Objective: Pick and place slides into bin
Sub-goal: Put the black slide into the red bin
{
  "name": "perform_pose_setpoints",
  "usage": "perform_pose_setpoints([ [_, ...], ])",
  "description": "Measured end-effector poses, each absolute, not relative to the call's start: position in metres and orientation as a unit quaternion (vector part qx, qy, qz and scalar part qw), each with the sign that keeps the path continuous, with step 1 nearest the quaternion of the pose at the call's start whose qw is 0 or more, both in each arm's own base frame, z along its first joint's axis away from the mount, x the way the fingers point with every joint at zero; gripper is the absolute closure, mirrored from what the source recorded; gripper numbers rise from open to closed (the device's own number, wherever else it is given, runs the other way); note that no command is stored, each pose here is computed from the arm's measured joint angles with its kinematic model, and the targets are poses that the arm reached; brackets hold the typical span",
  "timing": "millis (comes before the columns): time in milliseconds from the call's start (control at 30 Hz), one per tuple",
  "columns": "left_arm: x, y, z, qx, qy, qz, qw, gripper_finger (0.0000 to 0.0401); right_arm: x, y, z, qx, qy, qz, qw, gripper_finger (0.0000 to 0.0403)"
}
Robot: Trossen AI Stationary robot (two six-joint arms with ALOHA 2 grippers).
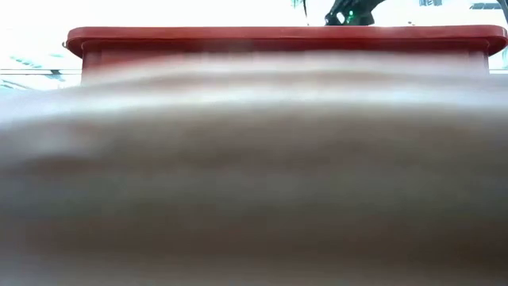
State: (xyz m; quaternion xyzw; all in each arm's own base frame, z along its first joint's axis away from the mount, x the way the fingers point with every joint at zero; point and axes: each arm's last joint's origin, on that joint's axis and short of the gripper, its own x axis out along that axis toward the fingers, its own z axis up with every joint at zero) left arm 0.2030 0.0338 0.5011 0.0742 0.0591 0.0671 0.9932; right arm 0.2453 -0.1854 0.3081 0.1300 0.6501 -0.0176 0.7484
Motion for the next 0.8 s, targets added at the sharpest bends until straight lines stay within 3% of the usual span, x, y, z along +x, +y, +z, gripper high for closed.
perform_pose_setpoints([
  [400, 0.203, 0.034, 0.498, 0.073, 0.076, 0.066, 0.992, 0.0160, 0.239, -0.155, 0.370, 0.090, 0.585, -0.034, 0.805, 0.0199],
  [800, 0.203, 0.034, 0.498, 0.070, 0.075, 0.066, 0.992, 0.0160, 0.227, -0.078, 0.433, 0.052, 0.404, 0.037, 0.913, 0.0202],
])
